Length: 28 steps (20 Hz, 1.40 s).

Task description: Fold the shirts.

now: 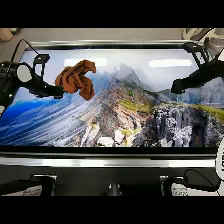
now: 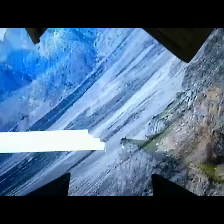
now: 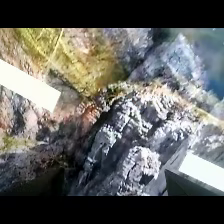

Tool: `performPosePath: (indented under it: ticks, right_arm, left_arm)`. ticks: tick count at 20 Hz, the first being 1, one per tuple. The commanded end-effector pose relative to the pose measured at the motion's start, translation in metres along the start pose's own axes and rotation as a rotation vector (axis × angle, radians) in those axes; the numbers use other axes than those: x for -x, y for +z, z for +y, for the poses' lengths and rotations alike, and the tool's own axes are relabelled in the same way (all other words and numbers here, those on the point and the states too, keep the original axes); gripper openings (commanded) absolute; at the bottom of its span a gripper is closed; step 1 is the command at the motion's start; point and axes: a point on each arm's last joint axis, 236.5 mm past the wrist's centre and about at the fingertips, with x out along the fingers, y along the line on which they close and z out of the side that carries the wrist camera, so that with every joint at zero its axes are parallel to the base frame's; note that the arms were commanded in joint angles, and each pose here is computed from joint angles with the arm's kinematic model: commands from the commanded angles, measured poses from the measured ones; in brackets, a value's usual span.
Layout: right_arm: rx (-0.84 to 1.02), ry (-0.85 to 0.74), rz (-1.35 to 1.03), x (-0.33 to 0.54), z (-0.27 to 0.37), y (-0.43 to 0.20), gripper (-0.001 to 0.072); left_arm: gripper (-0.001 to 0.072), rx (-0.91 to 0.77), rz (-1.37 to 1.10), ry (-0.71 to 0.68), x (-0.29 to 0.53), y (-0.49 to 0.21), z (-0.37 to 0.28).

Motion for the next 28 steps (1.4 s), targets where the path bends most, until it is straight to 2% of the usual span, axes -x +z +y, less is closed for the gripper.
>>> performPosePath:
  ticks: [1, 4, 7, 9, 12, 16, 17, 19, 20, 22, 23, 25, 28]
  right_arm:
    - [0.019, -0.073, -0.09, 0.0, -0.017, 0.022, 0.0688]
    - [0.087, -0.185, -0.11, 0.0, -0.045, 0.03, 0.0688]
    - [0.084, -0.183, -0.12, -0.009, -0.047, 0.034, 0.0688]
    - [0.074, -0.134, -0.107, -0.017, -0.039, 0.033, 0.0687]
    - [0.061, -0.059, -0.111, -0.025, -0.024, 0.034, 0.0679]
    - [0.088, -0.024, -0.115, -0.025, -0.015, 0.035, 0.0671]
    - [0.125, -0.034, -0.117, -0.021, -0.015, 0.035, 0.0671]
    - [0.145, -0.083, -0.149, -0.002, -0.02, 0.038, 0.0671]
    - [0.15, -0.111, -0.179, 0.011, -0.021, 0.042, 0.0671]
    - [0.166, -0.177, -0.267, 0.046, -0.021, 0.053, 0.0671]
    - [0.175, -0.222, -0.316, 0.067, -0.022, 0.058, 0.0671]
    - [0.196, -0.344, -0.436, 0.123, -0.023, 0.066, 0.0671]
    - [0.193, -0.516, -0.622, 0.214, -0.017, 0.065, 0.0672]
  left_arm:
    - [0.0631, -0.002, -0.059, -0.008, -0.014, 0.019, -0.003]
    - [0.063, 0.02, -0.144, -0.028, -0.034, 0.046, -0.011]
    - [0.063, 0.014, -0.305, 0.012, -0.063, 0.106, 0.005]
    - [0.063, 0.086, -0.229, 0.031, -0.102, 0.121, 0.026]
    - [0.0632, 0.215, -0.024, 0.035, -0.164, 0.107, 0.043]
    - [0.0619, 0.272, -0.029, -0.088, -0.201, 0.113, 0.014]
    - [0.0577, 0.277, -0.049, -0.095, -0.201, 0.118, 0.013]
    - [0.0179, 0.322, -0.068, -0.102, -0.189, 0.124, 0.018]
    - [0.0034, 0.335, -0.07, -0.121, -0.179, 0.126, 0.018]
    - [0.0024, 0.351, -0.131, -0.212, -0.137, 0.144, 0.011]
    - [0.0023, 0.289, -0.223, -0.27, -0.097, 0.163, 0.0]
    - [0.0023, 0.101, -0.455, -0.359, 0.014, 0.193, -0.037]
    - [0.0023, -0.078, -0.781, -0.439, 0.204, 0.184, -0.095]
